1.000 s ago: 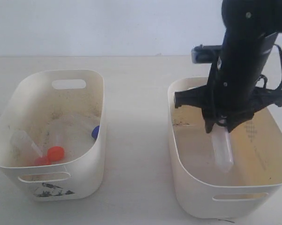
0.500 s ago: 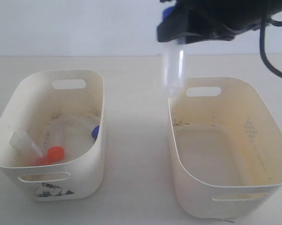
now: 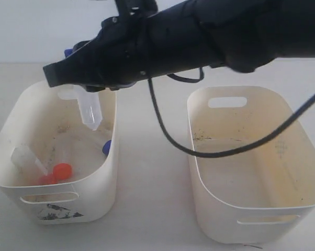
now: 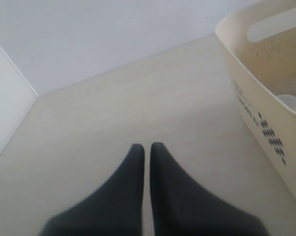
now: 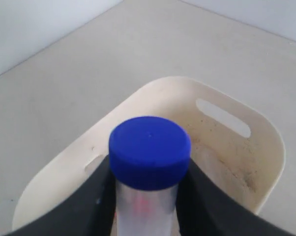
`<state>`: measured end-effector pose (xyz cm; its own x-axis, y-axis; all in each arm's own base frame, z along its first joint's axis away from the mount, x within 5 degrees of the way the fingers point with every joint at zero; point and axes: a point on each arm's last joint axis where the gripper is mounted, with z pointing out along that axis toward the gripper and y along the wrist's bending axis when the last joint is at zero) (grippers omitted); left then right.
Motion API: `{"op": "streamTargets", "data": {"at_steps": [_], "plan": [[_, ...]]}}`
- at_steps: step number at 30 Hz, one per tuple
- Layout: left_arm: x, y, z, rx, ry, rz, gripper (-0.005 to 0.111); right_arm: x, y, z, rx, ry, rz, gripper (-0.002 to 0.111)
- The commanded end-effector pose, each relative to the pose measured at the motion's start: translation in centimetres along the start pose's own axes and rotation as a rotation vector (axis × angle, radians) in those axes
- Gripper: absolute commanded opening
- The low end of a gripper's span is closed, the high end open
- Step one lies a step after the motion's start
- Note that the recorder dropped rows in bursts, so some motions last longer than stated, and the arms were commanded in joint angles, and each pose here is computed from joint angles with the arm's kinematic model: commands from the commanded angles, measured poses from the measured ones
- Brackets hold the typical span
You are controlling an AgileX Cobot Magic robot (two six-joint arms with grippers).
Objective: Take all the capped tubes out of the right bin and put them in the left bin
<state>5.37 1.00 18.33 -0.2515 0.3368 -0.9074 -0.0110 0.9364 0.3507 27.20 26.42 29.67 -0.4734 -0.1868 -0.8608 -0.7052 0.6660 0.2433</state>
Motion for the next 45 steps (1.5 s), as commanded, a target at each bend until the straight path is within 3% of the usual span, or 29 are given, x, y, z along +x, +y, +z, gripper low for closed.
{"op": "streamTargets", "data": {"at_steps": [1,5,7,10,12,13,22,27,31,35,39,45], "plan": [[-0.1,0.0,0.0,0.003,-0.007,-0.01,0.004,0.0,0.4,2.7,0.003,0.0,-0.038,0.016],[-0.1,0.0,0.0,0.003,-0.007,-0.01,0.004,0.2,0.6,4.4,-0.044,0.047,0.0,0.055],[-0.1,0.0,0.0,0.003,-0.007,-0.01,0.004,0.0,0.6,4.5,-0.037,0.038,0.04,0.06],[-0.1,0.0,0.0,0.003,-0.007,-0.01,0.004,-0.4,0.7,4.1,-0.04,0.025,0.048,0.035],[-0.1,0.0,0.0,0.003,-0.007,-0.01,0.004,-1.0,1.0,3.4,-0.051,0.011,0.021,0.003],[-0.1,0.0,0.0,0.003,-0.007,-0.01,0.004,-1.3,1.2,3.0,-0.055,0.001,0.01,0.001],[-0.1,0.0,0.0,0.003,-0.007,-0.01,0.004,-3.5,1.6,-0.9,-0.068,-0.034,-0.086,0.0],[-0.1,0.0,0.0,0.003,-0.007,-0.01,0.004,-3.2,-0.1,-2.9,-0.042,0.107,-0.062,0.0],[-0.1,0.0,0.0,0.003,-0.007,-0.01,0.004,-2.2,-1.6,-5.0,0.079,0.274,-0.088,0.0],[-0.1,0.0,0.0,0.003,-0.007,-0.01,0.004,-0.7,-2.5,-7.8,0.231,0.306,-0.089,0.0],[-0.1,0.0,0.0,0.003,-0.007,-0.01,0.004,2.1,-2.7,-12.8,0.366,0.207,-0.057,0.0],[-0.1,0.0,0.0,0.003,-0.007,-0.01,0.004,1.5,-0.9,-19.1,0.352,0.021,-0.034,0.0]]}}
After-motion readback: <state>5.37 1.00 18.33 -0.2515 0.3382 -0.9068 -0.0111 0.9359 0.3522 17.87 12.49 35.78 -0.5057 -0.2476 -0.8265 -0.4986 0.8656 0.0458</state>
